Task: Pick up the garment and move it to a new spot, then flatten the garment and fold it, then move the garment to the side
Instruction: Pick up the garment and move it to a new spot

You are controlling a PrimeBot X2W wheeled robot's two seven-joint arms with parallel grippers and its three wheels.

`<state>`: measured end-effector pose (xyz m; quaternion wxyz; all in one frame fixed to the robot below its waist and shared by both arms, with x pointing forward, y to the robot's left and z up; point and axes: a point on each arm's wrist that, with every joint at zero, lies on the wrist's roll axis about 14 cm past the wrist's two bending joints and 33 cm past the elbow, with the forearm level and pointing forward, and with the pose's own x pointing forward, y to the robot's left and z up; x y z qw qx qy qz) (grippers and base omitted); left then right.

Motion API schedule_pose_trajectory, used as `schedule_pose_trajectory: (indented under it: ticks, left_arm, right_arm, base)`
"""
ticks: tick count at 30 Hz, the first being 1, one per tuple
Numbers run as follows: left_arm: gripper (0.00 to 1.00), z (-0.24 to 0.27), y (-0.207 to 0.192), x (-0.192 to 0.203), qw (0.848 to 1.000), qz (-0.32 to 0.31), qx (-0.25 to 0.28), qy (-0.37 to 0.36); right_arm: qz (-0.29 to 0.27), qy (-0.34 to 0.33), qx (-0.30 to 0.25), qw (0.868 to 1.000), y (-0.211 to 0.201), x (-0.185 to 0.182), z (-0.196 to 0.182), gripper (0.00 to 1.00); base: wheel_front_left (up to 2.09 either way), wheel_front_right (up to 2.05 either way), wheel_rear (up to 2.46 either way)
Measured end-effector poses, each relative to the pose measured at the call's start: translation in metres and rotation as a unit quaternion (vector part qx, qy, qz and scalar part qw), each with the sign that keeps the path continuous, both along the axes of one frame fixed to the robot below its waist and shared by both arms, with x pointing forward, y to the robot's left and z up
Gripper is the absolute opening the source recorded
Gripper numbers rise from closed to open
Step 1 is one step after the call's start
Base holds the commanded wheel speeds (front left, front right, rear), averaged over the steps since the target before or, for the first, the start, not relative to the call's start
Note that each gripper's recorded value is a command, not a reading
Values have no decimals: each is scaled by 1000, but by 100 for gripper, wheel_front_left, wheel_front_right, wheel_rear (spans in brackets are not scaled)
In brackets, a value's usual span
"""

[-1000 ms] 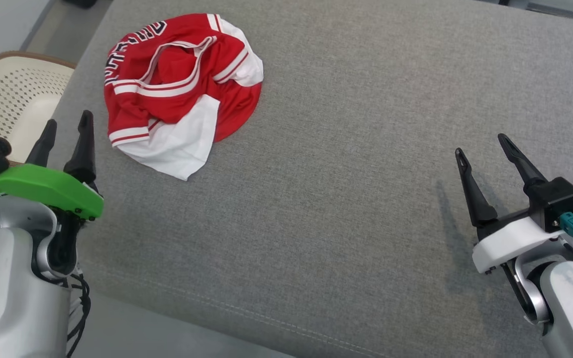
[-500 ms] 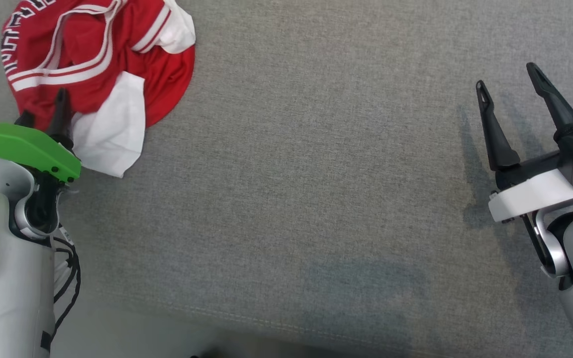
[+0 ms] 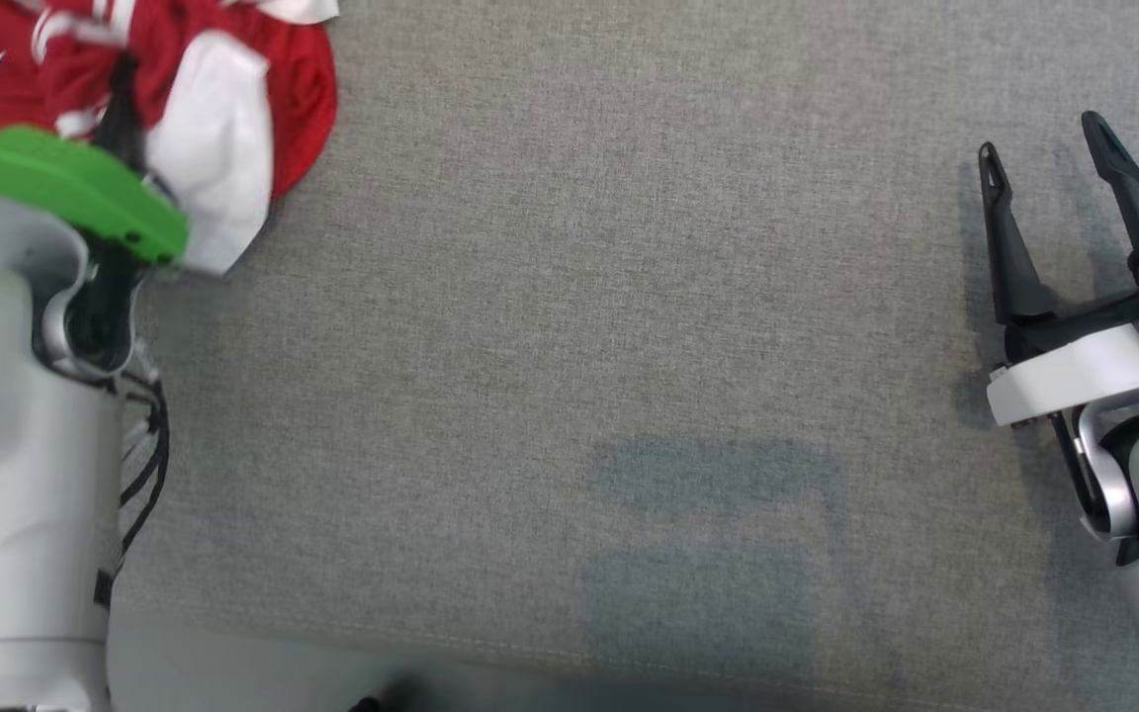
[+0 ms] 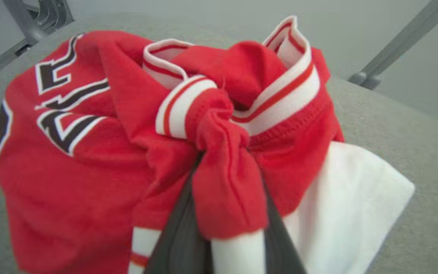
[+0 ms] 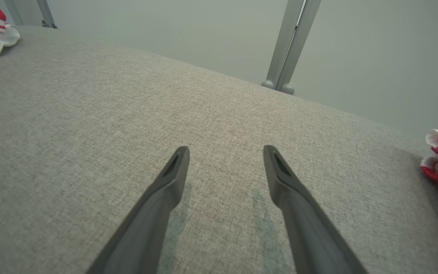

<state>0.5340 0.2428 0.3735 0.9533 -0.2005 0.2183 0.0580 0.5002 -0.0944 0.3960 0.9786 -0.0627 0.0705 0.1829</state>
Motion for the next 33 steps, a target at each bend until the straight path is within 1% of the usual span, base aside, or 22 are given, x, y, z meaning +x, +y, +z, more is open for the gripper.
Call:
schedule_pose_trajectory:
  ticks: [1,5,8,11,14,16,18,20,24,29,30,31,33]
  left_arm:
    - [0,31,-22,18,998,-42,-1,-54]
    - [0,94,-78,41,983,-118,-14,-142]
    - [0,125,-127,40,969,-169,-47,-175]
    - [0,151,-165,31,955,-215,-71,-193]
    - [0,170,-195,19,940,-263,-88,-199]
    - [0,181,-223,6,924,-310,-89,-204]
    - [0,189,-250,-7,909,-350,-109,-199]
    - [0,193,-273,-21,894,-387,-113,-196]
    - [0,193,-307,-46,871,-439,-138,-172]
    - [0,182,-344,-77,843,-500,-135,-145]
    - [0,180,-350,-81,839,-510,-128,-143]
    - [0,175,-355,-83,838,-515,-118,-138]
    - [0,162,-363,-85,840,-518,-94,-127]
  right_arm:
    - [1,-6,7,1000,3,-1,4,100]
    - [-5,-18,28,999,10,-2,15,100]
    - [-3,-19,48,999,20,-8,20,100]
    - [-3,-25,69,997,28,-15,29,100]
    - [-7,-30,86,996,33,-22,38,100]
    - [-13,-29,91,995,32,-26,41,100]
    - [-21,-29,91,995,29,-30,44,100]
    - [-32,-34,92,995,23,-34,49,100]
    - [-58,-43,89,993,5,-42,57,100]
    - [-89,-42,86,991,-13,-61,62,100]
    - [-94,-42,86,991,-16,-64,63,100]
    - [-98,-44,88,990,-17,-67,65,100]
    - [-103,-40,90,990,-17,-75,65,100]
  base:
    - [0,0,0]
    - [0,0,0]
    - [0,0,0]
    - [0,0,0]
    - [0,0,0]
    - [0,0,0]
    - [0,0,0]
    - [0,0,0]
    - [0,0,0]
    - [0,0,0]
    - [0,0,0]
    - [0,0,0]
    - [0,0,0]
